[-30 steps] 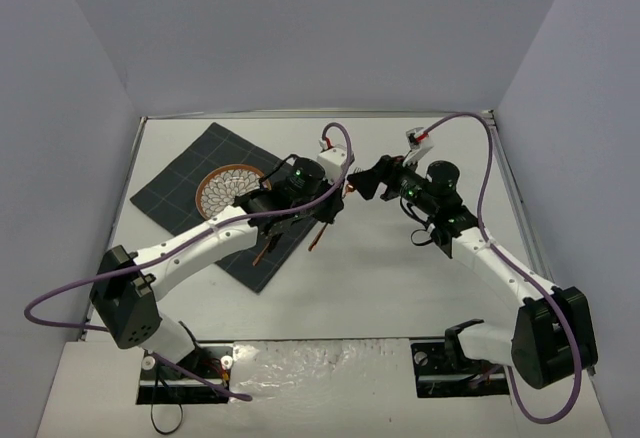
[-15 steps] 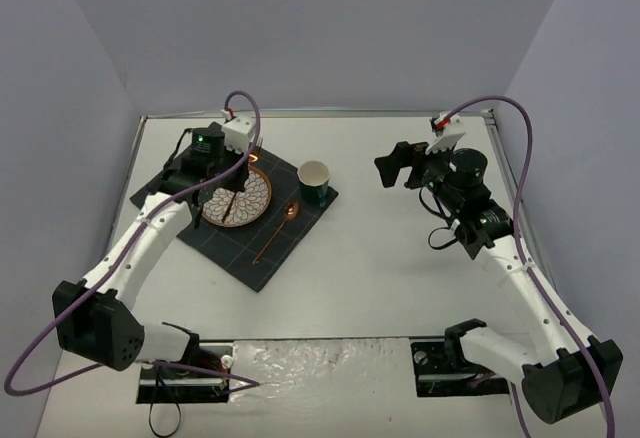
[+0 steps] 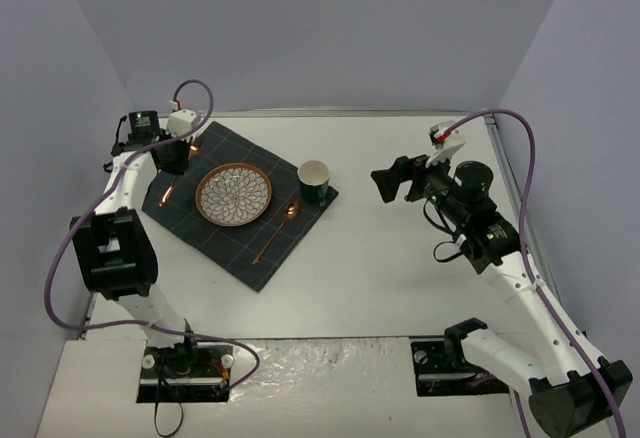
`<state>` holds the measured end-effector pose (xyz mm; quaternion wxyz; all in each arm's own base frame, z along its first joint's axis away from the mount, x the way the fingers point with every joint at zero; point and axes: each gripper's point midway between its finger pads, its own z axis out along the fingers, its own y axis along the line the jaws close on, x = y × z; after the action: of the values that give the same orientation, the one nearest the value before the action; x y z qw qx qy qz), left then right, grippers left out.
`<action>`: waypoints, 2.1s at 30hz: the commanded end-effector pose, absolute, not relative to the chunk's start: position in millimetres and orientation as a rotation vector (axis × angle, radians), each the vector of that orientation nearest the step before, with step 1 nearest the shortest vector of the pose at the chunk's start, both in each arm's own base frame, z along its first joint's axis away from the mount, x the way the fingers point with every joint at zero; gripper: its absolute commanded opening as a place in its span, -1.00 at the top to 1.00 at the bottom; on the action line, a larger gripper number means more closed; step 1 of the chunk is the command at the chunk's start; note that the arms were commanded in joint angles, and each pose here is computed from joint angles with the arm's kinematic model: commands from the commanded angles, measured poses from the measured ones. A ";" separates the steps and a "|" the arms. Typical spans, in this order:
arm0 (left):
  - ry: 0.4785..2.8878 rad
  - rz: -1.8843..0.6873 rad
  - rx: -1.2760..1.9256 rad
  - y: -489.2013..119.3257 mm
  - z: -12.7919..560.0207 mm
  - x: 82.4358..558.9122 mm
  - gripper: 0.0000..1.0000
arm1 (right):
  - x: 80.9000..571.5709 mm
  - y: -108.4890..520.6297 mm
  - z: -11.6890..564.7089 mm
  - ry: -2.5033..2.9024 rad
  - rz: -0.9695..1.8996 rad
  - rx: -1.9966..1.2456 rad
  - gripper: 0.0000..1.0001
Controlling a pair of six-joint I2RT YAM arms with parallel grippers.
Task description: Set the dinner table for one person
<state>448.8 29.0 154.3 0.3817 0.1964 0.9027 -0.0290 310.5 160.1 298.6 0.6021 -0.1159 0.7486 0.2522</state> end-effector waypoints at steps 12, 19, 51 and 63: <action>2.151 -0.138 0.758 54.5 127.6 530.3 1.00 | 307.2 183.5 308.9 1.631 0.614 -0.408 -1.00; 2.157 -0.177 0.799 52.0 113.3 536.9 1.00 | 309.6 185.9 301.7 1.647 0.617 -0.418 -1.00; 2.257 -0.201 0.794 54.9 72.1 542.6 0.68 | 312.6 188.8 286.2 1.677 0.622 -0.428 -1.00; 2.165 -0.138 0.750 54.5 128.6 544.8 0.27 | 309.8 187.6 295.4 1.654 0.628 -0.418 -1.00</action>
<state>525.5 57.5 38.0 0.3222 0.2914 0.8960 -0.0923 308.5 181.0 263.7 0.5745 -0.1700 0.7577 0.2590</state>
